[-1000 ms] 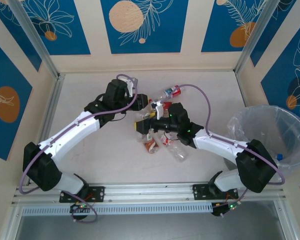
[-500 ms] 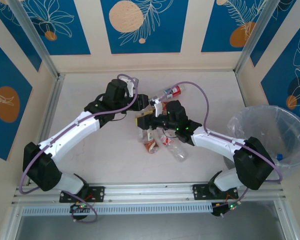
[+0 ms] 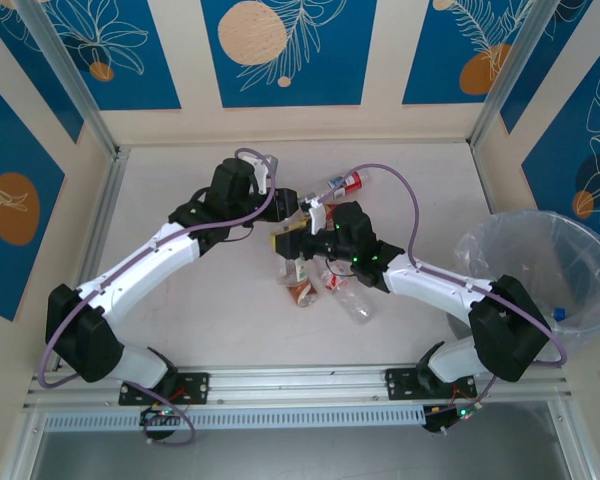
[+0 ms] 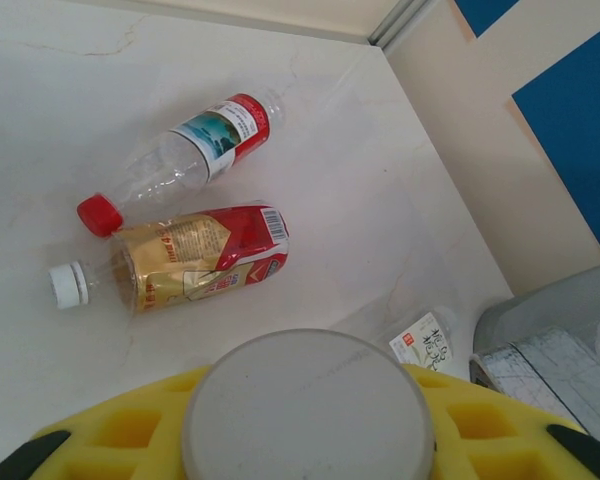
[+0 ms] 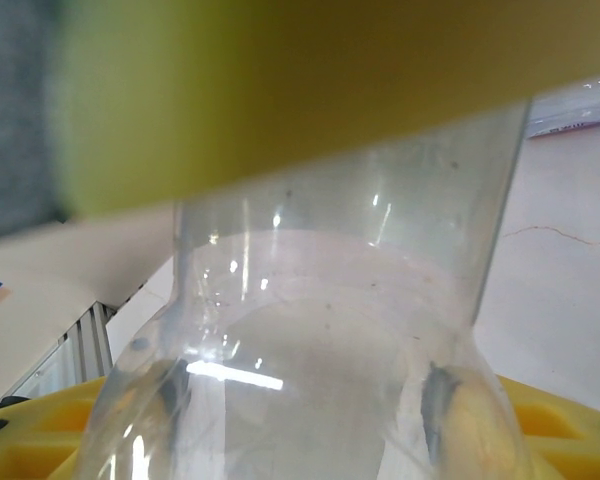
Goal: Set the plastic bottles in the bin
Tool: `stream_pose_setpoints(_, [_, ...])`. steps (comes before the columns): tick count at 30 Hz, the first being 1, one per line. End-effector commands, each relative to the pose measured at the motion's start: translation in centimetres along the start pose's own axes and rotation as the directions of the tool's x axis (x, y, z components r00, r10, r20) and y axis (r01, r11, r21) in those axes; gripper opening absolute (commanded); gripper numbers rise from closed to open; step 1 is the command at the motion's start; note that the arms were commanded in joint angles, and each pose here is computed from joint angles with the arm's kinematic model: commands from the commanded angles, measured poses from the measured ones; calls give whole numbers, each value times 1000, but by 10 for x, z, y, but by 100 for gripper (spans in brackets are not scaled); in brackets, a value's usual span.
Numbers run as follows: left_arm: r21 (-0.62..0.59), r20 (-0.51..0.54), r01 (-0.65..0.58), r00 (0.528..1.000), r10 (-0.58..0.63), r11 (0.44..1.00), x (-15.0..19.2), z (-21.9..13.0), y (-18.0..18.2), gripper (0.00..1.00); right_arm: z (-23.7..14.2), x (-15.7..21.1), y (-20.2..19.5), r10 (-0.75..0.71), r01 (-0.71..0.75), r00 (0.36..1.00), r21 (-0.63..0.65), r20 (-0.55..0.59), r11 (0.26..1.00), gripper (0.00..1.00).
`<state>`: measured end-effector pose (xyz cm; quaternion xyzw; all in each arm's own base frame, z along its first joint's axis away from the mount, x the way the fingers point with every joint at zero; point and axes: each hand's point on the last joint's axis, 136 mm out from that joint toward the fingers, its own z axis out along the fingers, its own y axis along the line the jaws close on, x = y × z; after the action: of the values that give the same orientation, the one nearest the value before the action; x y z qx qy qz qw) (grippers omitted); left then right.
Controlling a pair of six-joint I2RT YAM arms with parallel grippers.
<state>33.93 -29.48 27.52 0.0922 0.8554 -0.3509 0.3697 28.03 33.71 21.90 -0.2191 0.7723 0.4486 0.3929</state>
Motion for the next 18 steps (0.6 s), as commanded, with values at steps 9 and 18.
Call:
stream_pose_setpoints(9, [76,62,-37,998,32,996,-11,-11,-20,81,-4,9,5,-56,56,998,1,-22,998,53])
stream_pose_setpoints(18, [69,96,-56,994,49,996,-13,-14,-14,99,-2,12,1,-62,63,998,23,-33,998,51])
